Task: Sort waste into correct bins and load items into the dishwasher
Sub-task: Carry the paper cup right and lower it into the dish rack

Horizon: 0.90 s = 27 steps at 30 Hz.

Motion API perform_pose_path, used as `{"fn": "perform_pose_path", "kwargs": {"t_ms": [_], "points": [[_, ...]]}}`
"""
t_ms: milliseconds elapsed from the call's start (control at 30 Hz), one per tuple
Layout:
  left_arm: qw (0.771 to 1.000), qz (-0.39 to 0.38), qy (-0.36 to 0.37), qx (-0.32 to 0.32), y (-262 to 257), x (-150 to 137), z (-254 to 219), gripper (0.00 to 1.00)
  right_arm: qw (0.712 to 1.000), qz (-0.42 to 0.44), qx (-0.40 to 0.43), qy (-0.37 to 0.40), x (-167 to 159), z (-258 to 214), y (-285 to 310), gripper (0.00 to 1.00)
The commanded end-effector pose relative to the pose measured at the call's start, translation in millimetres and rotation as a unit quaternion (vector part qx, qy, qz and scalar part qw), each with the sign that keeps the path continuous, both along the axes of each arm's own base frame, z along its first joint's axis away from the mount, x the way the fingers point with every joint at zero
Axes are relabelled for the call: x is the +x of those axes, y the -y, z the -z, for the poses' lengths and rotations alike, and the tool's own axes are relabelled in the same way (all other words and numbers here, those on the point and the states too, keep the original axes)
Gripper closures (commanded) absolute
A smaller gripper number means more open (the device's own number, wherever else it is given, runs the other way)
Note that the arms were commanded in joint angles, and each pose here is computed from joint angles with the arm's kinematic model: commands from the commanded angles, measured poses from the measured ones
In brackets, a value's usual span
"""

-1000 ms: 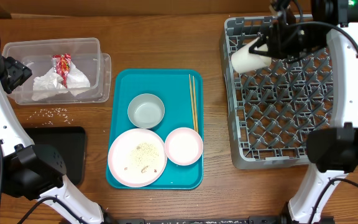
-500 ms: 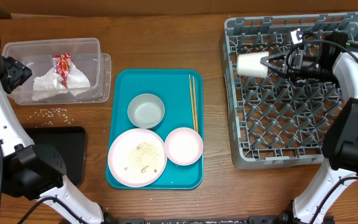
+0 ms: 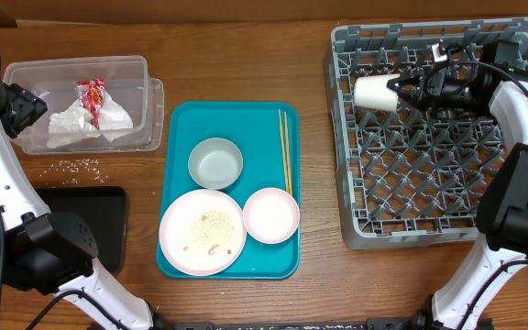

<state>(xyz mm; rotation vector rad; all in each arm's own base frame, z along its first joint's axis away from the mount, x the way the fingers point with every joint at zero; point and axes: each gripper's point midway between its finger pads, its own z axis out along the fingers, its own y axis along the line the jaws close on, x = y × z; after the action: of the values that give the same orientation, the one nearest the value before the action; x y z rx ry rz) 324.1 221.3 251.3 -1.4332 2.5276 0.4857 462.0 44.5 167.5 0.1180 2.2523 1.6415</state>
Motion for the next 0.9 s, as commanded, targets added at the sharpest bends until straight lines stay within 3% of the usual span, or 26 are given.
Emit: {"fn": "perform_pose_path", "kwargs": {"t_ms": [0,367,667,867], "points": [[1.000,0.001,-0.011,-0.005,-1,-2,6,0.00,1.000,0.012,0.005,-0.008,2,0,7,0.96],[1.000,0.001,-0.011,-0.005,-1,-2,6,0.00,0.997,0.052,0.052,0.009,10,-19,49,0.96],[1.000,0.002,-0.011,-0.005,-1,-2,6,0.00,0.994,0.071,-0.003,-0.077,1,13,44,0.96],[1.000,0.002,-0.011,-0.005,-1,-2,6,0.00,0.993,0.071,-0.005,-0.089,-5,23,42,0.96]]}}
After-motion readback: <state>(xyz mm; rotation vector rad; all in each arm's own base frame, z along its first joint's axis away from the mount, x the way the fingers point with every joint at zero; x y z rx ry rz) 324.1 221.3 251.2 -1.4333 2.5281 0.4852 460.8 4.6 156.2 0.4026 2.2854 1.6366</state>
